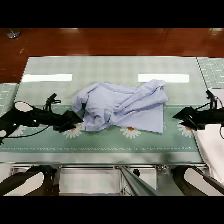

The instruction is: Fold the shirts.

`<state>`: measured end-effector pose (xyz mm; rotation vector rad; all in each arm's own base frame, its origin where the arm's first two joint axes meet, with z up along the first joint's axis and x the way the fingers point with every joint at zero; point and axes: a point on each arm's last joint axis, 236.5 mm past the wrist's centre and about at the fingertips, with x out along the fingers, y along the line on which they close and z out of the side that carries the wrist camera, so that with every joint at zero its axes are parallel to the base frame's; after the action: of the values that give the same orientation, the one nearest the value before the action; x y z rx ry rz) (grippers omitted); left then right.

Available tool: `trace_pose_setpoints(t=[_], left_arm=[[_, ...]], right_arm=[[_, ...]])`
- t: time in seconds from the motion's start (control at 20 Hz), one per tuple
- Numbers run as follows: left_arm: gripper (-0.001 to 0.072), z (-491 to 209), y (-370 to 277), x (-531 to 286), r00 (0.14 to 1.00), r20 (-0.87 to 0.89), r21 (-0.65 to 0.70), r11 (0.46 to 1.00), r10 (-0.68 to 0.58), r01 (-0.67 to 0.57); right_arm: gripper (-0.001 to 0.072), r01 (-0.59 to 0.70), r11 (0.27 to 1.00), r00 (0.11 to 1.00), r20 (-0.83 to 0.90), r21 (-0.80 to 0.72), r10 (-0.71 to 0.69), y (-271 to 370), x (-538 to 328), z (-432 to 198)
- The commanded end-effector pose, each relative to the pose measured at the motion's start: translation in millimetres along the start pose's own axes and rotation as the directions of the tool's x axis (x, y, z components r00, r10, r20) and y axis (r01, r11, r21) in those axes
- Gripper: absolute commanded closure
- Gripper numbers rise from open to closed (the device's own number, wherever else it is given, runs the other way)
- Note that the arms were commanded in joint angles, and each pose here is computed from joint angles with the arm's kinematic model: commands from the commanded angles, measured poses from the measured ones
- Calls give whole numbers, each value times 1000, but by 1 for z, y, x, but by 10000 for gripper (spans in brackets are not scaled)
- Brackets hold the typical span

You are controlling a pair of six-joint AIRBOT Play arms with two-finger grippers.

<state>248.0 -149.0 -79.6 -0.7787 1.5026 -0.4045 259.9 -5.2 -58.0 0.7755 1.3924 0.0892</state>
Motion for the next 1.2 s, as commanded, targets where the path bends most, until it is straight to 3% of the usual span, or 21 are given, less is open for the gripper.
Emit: trace_pose_setpoints(t=[0.0,0.35,0.4,0.5,0.7,0.85,0.95,1.15], left_arm=[[9,11,-2,23,996,85,-22,1000,-3,5],[12,35,-11,39,984,179,-87,996,-11,27],[48,35,-12,42,985,174,-84,996,-9,24],[678,35,-13,46,986,166,-58,998,-5,15],[685,48,-30,40,983,180,35,999,-33,27],[685,53,-39,36,982,183,53,998,-49,40],[684,51,-40,37,983,174,54,998,-52,43],[684,44,-42,38,988,144,67,996,-62,53]], right_arm=[[91,-52,999,998,-22,-3,52,5,10,-15],[91,-77,997,997,-22,6,77,11,10,-15],[91,-79,997,997,-20,6,79,11,10,-15],[91,-78,997,997,-22,5,78,11,10,-15],[91,-71,997,997,-37,6,71,9,10,-19],[91,92,996,989,-115,15,-89,-18,17,-37],[91,135,991,980,-148,-9,-135,-18,29,-48],[91,39,998,990,-134,-43,-44,29,61,-45]])
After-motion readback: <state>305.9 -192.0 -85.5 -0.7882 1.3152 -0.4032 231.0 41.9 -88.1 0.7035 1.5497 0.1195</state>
